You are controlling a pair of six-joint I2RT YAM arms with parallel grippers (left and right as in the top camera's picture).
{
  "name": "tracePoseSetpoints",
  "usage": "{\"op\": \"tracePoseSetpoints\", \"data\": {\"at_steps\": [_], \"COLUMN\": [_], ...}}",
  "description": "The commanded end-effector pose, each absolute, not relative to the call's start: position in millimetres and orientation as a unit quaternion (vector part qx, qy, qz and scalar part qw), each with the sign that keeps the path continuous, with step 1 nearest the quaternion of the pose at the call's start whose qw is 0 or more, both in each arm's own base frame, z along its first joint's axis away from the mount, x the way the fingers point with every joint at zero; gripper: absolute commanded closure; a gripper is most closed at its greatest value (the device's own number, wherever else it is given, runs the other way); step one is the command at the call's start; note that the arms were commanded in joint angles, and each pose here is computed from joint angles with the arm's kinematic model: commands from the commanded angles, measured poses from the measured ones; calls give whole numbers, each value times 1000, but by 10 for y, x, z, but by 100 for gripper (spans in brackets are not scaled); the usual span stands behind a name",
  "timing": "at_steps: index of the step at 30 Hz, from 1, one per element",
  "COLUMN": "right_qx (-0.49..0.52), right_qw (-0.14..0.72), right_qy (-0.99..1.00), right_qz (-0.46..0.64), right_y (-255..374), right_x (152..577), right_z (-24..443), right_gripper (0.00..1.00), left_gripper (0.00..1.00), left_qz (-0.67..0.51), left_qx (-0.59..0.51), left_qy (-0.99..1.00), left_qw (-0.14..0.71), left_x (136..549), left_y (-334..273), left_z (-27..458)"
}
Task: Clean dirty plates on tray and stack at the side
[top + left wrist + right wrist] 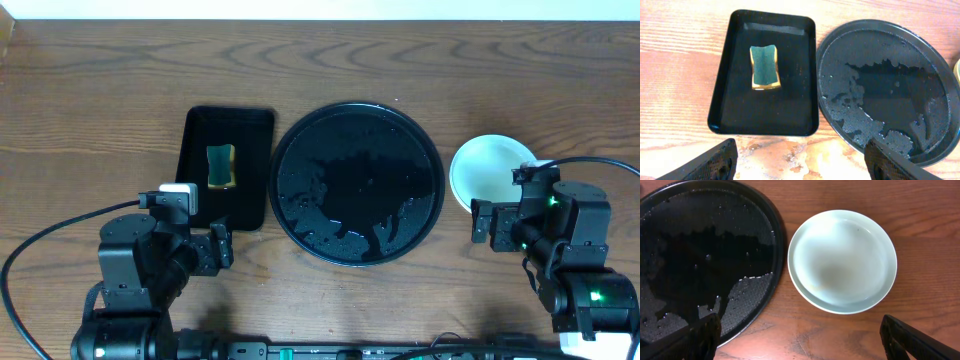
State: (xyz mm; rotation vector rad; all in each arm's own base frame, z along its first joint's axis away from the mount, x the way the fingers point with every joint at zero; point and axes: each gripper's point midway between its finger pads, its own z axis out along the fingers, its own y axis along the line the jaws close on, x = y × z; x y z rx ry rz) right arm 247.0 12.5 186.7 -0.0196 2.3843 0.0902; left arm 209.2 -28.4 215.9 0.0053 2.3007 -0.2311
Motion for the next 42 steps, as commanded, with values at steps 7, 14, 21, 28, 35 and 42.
{"op": "tracePoseSetpoints", "data": {"at_steps": [7,14,21,28,35,42], "right_qx": [-13,-15,-26,-44,-49,-47], "right_qw": [369,375,483,640,741,749], "right_qy": [929,927,875,766,667,660], "right_qz": [28,23,32,50,52,46], "right_y": [115,101,149,269,286,264], "right_x": [2441,2352,2395,2509,2487,2432], "right_z": [1843,1762,1701,1893,2023,2059], "right_gripper": [1,1,1,1,1,1], "left_gripper": [19,19,19,19,19,19], "left_qz": [-83,-83,-83,-83,-83,-83], "left_qx": [3,3,3,3,3,3], "left_qy": [913,913,913,913,913,913], "left_qw": [398,398,398,398,398,398], "left_x": [2089,2089,2089,2089,2089,2089], "left_y": [-256,-257,-257,-256,-257,-257], "left_z": [2108,2108,2108,2108,2108,2108]}}
